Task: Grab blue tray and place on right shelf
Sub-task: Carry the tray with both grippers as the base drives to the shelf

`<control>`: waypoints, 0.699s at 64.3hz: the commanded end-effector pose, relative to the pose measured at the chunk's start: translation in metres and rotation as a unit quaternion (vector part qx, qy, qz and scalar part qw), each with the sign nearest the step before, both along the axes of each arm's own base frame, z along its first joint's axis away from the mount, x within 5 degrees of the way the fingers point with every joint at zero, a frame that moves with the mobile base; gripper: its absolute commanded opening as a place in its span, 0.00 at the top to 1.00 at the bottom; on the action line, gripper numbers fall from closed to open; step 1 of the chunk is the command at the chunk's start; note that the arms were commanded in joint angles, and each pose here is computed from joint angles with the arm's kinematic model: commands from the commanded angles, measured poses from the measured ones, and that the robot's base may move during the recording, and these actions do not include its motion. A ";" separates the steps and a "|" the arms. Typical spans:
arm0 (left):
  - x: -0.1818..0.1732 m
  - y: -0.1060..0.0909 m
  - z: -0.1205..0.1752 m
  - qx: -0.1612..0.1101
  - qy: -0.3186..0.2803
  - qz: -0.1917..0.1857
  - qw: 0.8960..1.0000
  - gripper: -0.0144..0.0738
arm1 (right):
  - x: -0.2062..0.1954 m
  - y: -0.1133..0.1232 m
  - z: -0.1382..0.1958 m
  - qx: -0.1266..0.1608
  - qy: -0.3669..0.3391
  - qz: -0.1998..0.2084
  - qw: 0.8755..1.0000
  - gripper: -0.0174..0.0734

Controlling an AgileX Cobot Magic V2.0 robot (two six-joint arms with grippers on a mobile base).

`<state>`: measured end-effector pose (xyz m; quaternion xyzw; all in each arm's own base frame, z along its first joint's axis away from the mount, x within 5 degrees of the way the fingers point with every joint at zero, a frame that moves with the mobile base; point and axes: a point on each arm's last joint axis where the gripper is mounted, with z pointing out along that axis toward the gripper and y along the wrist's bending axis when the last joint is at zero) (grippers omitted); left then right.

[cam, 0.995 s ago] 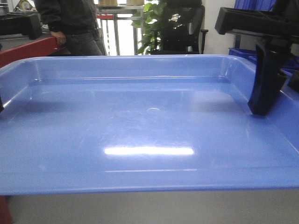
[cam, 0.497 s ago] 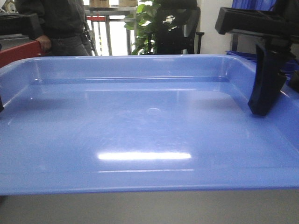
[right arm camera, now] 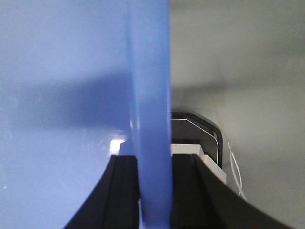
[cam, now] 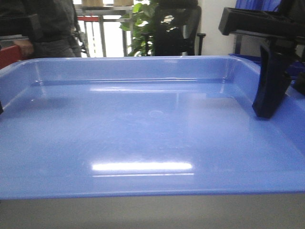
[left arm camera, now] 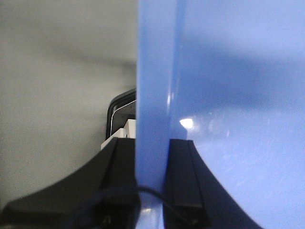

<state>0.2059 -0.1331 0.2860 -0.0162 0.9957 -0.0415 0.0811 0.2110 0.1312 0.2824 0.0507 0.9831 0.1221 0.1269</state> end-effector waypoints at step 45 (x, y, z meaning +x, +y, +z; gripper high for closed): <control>0.000 0.007 0.013 0.015 -0.027 0.012 0.999 0.89 | 0.000 -0.002 0.017 0.011 -0.034 -0.002 0.999 0.63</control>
